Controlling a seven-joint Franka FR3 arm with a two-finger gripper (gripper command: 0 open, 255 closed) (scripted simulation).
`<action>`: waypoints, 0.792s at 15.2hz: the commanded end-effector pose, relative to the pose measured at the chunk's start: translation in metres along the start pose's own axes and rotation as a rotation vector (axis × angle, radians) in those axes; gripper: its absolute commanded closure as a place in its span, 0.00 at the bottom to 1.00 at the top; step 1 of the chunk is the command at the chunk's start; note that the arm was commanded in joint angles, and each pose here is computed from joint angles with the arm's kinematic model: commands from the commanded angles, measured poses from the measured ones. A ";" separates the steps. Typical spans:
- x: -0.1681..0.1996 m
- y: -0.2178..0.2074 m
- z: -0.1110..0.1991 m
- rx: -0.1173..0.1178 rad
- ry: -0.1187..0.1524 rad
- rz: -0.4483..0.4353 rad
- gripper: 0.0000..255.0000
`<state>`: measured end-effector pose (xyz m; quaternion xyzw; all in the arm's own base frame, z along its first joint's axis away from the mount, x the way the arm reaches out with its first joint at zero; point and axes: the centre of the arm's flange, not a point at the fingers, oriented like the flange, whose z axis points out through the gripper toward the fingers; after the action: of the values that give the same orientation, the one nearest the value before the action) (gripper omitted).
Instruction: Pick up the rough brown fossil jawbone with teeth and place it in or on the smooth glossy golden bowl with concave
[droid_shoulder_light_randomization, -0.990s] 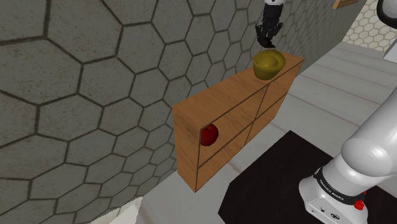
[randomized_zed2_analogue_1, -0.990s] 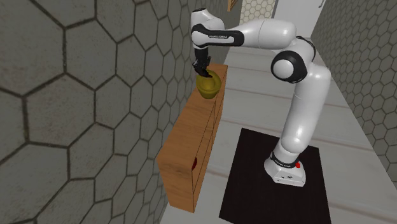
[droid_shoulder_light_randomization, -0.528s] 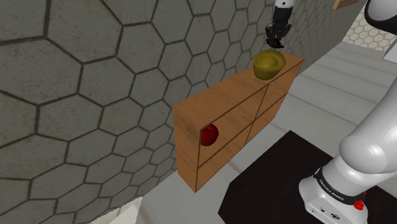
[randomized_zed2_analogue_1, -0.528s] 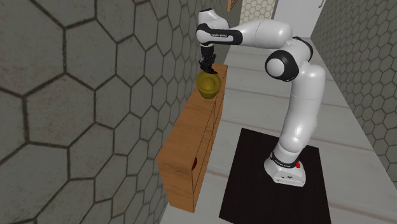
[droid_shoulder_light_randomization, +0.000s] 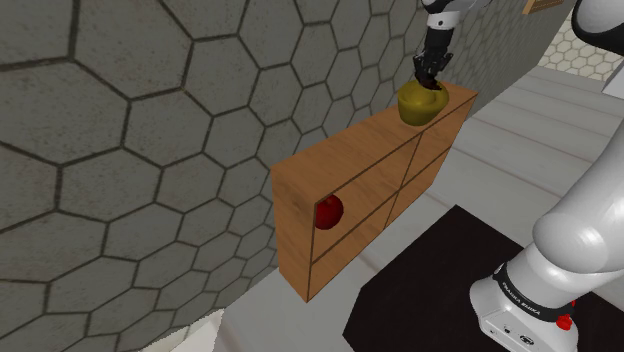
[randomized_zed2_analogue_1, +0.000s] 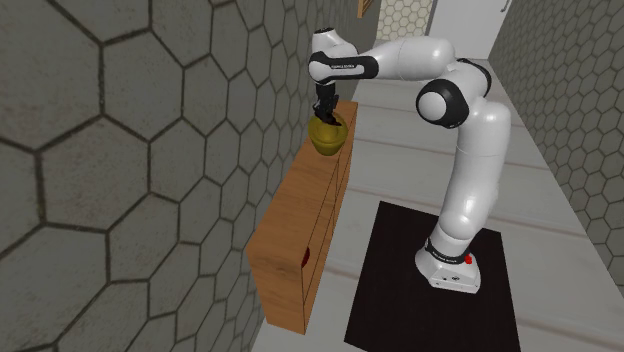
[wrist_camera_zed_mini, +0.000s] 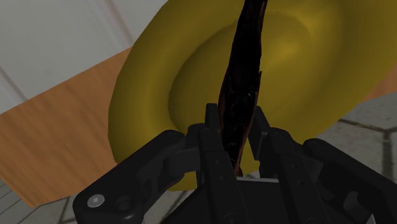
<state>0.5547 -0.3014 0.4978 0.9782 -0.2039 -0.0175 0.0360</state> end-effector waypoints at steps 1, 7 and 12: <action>0.000 -0.001 0.009 0.000 0.001 0.000 1.00; 0.000 -0.001 0.012 0.000 0.001 0.000 1.00; 0.000 -0.001 0.012 0.000 0.001 0.000 0.00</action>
<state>0.5545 -0.3008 0.4861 0.9782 -0.2040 -0.0172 0.0361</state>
